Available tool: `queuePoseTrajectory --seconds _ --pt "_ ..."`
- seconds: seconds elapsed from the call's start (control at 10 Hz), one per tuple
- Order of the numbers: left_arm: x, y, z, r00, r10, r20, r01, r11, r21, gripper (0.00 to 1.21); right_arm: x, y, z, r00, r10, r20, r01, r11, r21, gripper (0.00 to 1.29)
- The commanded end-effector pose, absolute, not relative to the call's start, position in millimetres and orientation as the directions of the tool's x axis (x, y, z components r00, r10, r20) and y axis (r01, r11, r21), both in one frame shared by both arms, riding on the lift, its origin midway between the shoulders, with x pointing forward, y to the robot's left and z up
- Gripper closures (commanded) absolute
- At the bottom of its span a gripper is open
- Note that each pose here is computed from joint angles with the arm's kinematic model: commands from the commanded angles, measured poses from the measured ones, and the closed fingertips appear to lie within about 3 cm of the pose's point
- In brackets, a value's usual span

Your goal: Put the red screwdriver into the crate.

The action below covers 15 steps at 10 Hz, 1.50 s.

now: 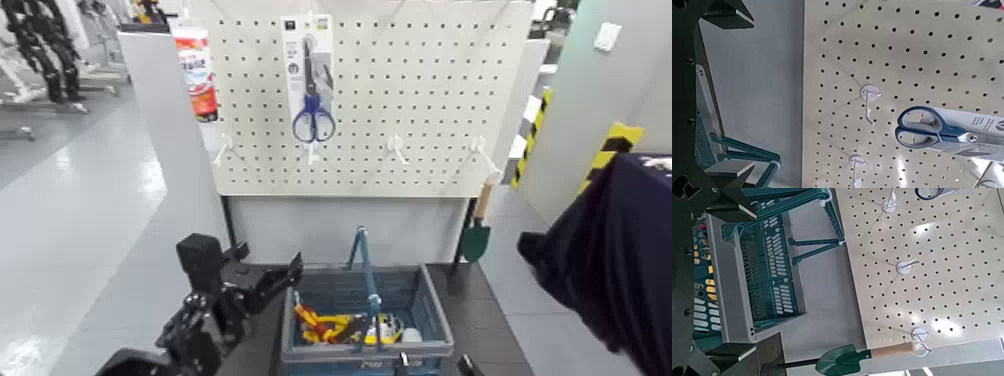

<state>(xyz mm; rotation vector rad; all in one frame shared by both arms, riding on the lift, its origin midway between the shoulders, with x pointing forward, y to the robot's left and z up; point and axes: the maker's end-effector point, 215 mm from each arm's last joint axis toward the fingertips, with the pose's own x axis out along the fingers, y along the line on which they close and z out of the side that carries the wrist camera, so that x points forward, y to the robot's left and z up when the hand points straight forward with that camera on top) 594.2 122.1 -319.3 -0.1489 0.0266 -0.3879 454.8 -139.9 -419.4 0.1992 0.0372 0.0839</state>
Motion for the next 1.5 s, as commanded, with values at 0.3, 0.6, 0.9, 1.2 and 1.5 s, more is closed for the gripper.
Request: queuePoseTrajectory --seconds 0.3,0.6,0.9,1.2,1.5 --pt "552 149 -352 0.946 -0.322 -0.034 0.318 0.945 -0.080 0.06 454 -144 -413 0.997 0.080 -0.009 -0.077 0.979 0.189 0.14" --pt "519 165 -379 0.964 -0.262 -0.037 0.259 0.963 -0.069 0.06 454 -146 -411 0.997 0.078 -0.001 -0.077 0.981 0.177 0.14" --pt "489 174 -402 0.977 -0.206 -0.047 0.202 0.976 -0.077 0.07 454 -147 -405 0.997 0.082 0.011 -0.082 0.987 0.135 0.14" --pt "476 186 -400 0.988 -0.151 -0.022 0.150 0.987 -0.054 0.07 454 -150 -405 0.997 0.076 0.005 -0.076 0.991 0.111 0.14" --pt "475 187 -400 0.989 -0.149 -0.022 0.147 0.988 -0.052 0.08 455 -150 -405 0.997 0.078 0.002 -0.078 0.991 0.106 0.14"
